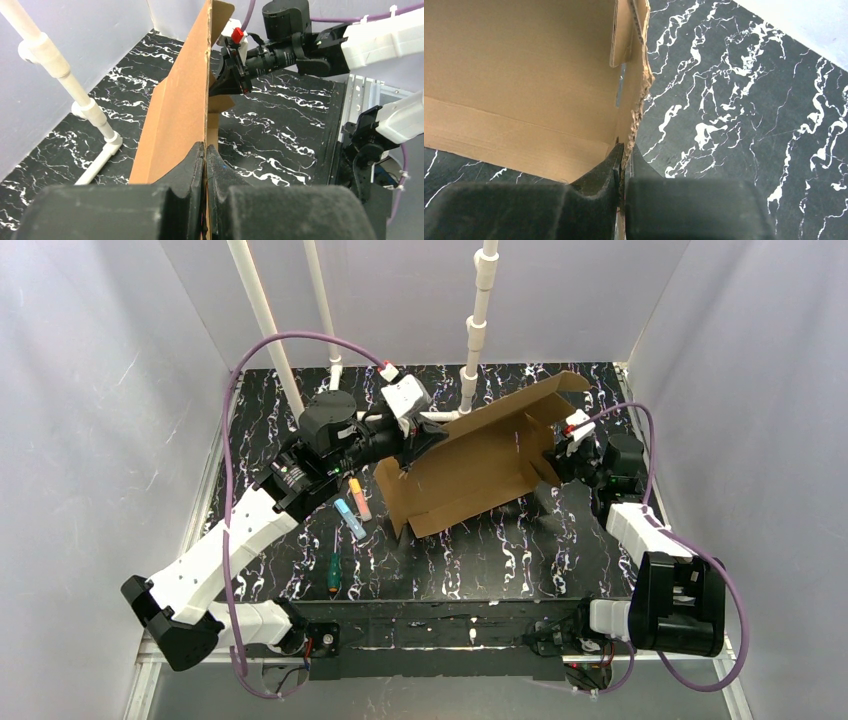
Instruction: Fold the paper box
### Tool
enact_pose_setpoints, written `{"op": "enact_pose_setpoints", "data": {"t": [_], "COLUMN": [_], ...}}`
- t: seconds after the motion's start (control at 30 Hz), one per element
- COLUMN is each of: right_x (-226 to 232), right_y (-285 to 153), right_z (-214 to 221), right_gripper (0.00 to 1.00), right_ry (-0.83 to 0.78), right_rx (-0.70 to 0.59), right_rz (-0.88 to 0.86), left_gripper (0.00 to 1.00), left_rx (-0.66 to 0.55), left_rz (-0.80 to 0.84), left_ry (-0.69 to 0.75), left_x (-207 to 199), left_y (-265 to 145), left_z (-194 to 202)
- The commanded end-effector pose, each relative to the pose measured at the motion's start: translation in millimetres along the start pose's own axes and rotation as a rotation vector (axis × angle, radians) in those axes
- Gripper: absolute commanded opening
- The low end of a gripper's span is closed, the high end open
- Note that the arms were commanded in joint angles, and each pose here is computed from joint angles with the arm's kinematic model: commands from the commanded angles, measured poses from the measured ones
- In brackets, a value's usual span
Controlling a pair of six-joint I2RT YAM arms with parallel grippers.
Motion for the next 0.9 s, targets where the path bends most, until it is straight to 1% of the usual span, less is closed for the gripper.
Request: {"op": "enact_pose_setpoints", "data": {"t": [0.0,0.27,0.47,0.53,0.7,0.87], "right_x": [3,1,2,1,1,1], "right_y": [-2,-5,-6,-6,-4,-4], "right_z": [-6,-3,-3,-3,-3,-2], "right_gripper": [0.12,0.11,0.11,0.11,0.1,0.09], "right_ry": [-0.025,-0.024,-0.029,-0.028,-0.03,-0.042], "right_rx": [-0.087,-0.102,-0.106,-0.105,-0.106,-0.111], "right_rz": [-0.044,-0.06,-0.071,-0.07,-0.08,-0.086], "left_gripper": [0.0,0.0,0.0,0.0,0.0,0.0], "left_rx": [-0.032,0.018,0.051,0.056,0.072,0.107], "left_rz": [-0.049,-0.087,-0.126,-0.135,-0.077,-0.072], "left_ry": [-0.084,-0.256,-0.405,-0.418,-0.451,-0.505], "left_x": [-1,2,23,31,35,42], "left_y": [-6,-10,-15,-16,-9,-4], "left_z": [-10,-15,-8,-5,-6,-2]}}
Point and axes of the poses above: each gripper's point midway between its finger pads, its own y axis out along the fingers, its own x axis along the line the jaws close on, z = x × y, the point moved 9 cm from there along -y, back along the fingers, and after that the axes turned 15 degrees about y, right-handed, at the moved point
